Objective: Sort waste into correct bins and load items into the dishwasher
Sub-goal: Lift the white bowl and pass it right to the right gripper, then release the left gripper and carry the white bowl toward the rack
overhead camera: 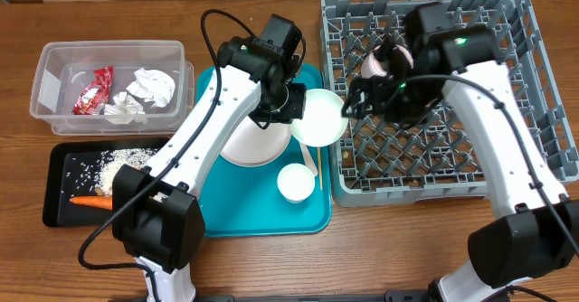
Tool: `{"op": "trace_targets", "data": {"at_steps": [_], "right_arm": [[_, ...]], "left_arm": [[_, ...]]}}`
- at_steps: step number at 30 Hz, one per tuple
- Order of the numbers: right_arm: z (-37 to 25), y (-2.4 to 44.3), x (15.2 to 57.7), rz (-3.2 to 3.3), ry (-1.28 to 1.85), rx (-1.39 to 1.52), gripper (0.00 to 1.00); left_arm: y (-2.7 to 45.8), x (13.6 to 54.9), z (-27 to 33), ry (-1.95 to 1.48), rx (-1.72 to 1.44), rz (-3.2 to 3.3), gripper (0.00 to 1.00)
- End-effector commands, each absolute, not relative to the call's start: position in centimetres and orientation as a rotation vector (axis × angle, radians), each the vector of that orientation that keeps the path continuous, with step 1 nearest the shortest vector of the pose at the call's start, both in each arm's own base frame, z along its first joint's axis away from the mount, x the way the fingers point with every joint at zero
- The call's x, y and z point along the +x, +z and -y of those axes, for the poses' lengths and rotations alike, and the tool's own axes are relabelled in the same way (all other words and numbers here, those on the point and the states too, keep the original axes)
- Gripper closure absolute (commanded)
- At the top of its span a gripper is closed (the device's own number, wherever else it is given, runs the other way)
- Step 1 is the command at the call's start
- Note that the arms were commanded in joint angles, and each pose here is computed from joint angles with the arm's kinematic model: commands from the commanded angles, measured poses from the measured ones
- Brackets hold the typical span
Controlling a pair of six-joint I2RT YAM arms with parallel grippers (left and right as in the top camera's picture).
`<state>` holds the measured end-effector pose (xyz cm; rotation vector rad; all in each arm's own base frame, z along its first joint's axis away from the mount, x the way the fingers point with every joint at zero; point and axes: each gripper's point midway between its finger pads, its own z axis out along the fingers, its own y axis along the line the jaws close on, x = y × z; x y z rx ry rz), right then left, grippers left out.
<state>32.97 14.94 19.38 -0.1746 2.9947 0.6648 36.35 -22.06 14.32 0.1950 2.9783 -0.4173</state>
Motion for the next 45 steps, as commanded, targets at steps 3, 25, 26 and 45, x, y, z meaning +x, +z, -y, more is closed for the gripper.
{"op": "trace_targets", "data": {"at_steps": [3, 25, 26, 45], "right_arm": [[-15.8, 17.2, 32.7, -3.013, 0.574, -0.247, 0.00], [-18.1, 16.4, 34.2, -2.915, 0.597, -0.326, 0.41], [-18.1, 16.2, 34.3, -2.913, 0.595, -0.328, 0.41], [-18.3, 14.5, 34.6, -2.900, 0.607, -0.330, 0.70]], "left_arm": [[14.9, 36.3, 22.8, -0.468, 0.238, -2.968, 0.96], [14.8, 36.0, 22.7, -0.461, 0.236, -2.980, 0.96], [14.8, 36.0, 22.7, -0.462, 0.236, -2.980, 0.96], [14.8, 36.1, 22.6, -0.457, 0.236, -2.979, 0.96]]}}
